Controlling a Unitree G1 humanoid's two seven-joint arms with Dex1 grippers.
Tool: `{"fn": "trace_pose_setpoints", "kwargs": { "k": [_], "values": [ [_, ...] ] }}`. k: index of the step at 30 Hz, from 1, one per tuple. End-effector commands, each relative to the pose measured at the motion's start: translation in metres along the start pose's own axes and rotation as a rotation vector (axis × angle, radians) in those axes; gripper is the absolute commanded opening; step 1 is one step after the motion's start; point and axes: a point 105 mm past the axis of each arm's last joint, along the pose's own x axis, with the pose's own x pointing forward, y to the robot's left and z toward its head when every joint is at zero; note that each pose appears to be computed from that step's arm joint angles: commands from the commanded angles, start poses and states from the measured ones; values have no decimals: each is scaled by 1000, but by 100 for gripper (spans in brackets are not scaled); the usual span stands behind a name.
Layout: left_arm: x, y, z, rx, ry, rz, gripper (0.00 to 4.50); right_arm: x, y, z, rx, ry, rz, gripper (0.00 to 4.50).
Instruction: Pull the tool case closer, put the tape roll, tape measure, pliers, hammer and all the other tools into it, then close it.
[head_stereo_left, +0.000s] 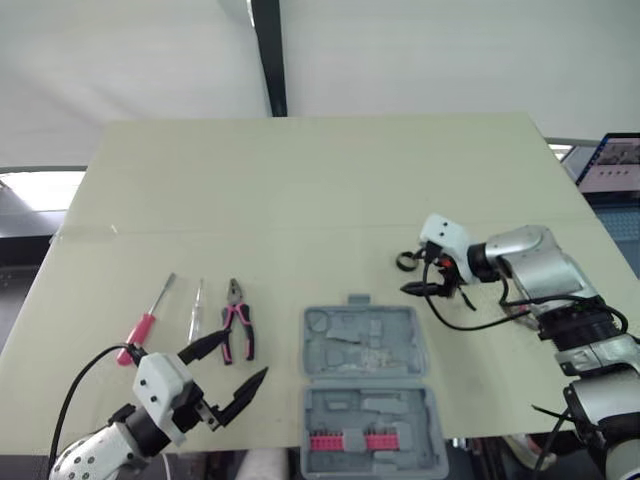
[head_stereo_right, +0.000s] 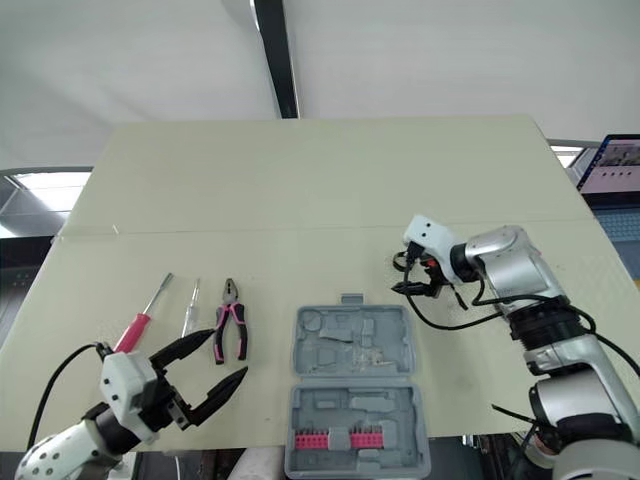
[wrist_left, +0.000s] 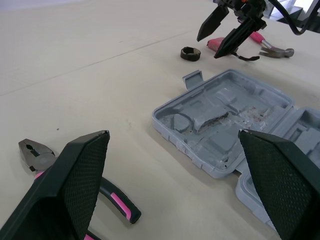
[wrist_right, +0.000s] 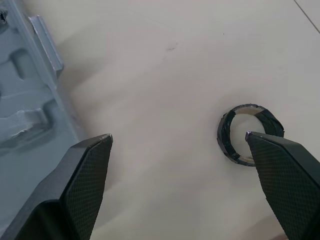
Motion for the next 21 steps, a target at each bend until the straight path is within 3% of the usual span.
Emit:
{"fn": "trace_pose_setpoints", "kwargs": {
  "k": [1,21],
  "values": [
    [0,-6,4,17,-12,-6,442,-1,-5,7,-27,-16,-24,450],
    [0,-7,4,20,-1,18,442,32,-21,1,-48,43,-57,450]
  ]
}}
